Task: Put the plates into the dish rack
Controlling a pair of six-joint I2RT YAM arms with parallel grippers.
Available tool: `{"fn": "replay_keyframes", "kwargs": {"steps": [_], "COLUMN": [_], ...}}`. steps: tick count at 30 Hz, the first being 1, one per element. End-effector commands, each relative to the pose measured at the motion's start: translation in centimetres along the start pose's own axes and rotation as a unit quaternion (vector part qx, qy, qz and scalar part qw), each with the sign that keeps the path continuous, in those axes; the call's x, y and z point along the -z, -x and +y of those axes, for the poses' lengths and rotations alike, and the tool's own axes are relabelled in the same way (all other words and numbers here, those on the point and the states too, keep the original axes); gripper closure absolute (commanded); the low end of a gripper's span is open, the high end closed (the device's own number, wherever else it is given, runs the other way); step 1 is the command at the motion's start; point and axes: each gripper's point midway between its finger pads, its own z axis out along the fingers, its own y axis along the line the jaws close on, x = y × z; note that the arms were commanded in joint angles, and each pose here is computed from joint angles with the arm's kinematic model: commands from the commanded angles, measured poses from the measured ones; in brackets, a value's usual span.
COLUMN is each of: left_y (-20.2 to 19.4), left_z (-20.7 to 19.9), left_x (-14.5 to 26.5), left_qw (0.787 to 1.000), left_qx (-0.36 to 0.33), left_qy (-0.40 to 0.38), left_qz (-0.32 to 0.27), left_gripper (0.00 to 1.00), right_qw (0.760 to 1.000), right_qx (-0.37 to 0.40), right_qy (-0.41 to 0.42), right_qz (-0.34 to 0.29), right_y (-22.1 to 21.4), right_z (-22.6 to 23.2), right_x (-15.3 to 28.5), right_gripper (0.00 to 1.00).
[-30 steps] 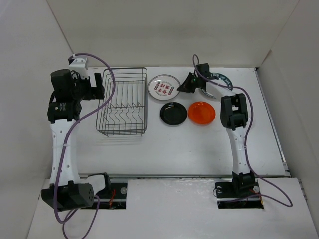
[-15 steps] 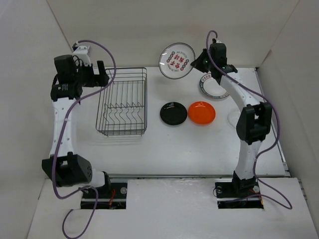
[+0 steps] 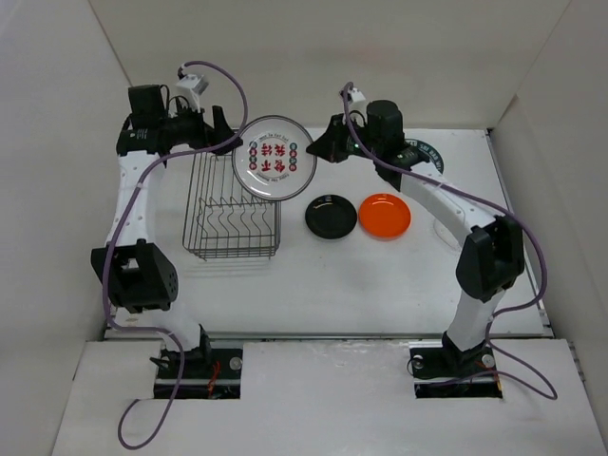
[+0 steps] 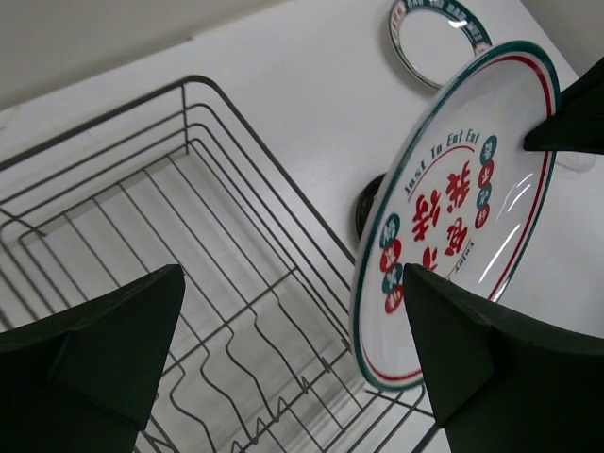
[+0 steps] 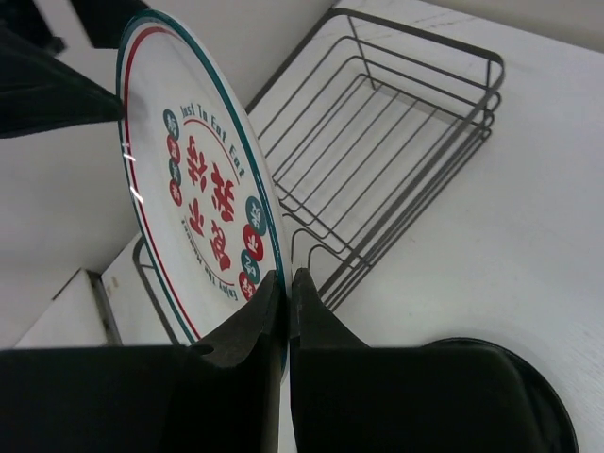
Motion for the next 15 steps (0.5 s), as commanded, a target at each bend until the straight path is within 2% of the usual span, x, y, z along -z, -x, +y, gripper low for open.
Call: {"fn": "replay_keyframes", "kwargs": {"steps": [1,3,7,9,12,13,14,15], "left_y": [-0.4,-1.7,-4.3,-4.5,-5.0,-4.6,-4.1,-3.9], "left_z": [-2.4,-2.7,-3.1,-3.3,-3.4,-3.7,-4.0,-4.2], "left_x": [-0.1,-0.8,-1.3,-1.1,-1.1,-0.7,-0.4,-0.2], "left_qw": [0.997,0.993,0.989,0.988,0.988,0.988,0.989,0.989], "left_qx": [-0.020,-0.029,-0.015,-0.018,-0.013,-0.019,-0.024,-0.023], "left_qy": [-0.080,-0.106,-0.129,-0.135,-0.136,-0.135,-0.133,-0.131], "left_qz": [0.012,0.031,0.070,0.072,0.076,0.071,0.062,0.058], "left_gripper": [0.01,0.03,0.19,0.41,0.61,0.85,0.96,1.00], "right_qw": [0.994,0.994,0.993,0.992,0.991,0.990,0.991,0.991], "right_qx": [0.048,0.043,0.045,0.045,0.048,0.046,0.043,0.043], "right_qy": [0.080,0.085,0.091,0.094,0.105,0.107,0.105,0.109], "right_qz": [-0.054,-0.054,-0.066,-0.073,-0.073,-0.076,-0.071,-0.069], "right_y": [3.7,3.5,4.5,5.1,5.2,5.6,5.1,4.9], "right_z": [3.4,3.6,4.0,4.3,5.1,5.3,4.9,5.4], "right_x": [0.2,-0.5,-0.6,-0.5,-0.7,-0.6,-1.0,-1.1], "right_gripper": [1.00,1.00,1.00,1.00,1.00,1.00,1.00,1.00]}}
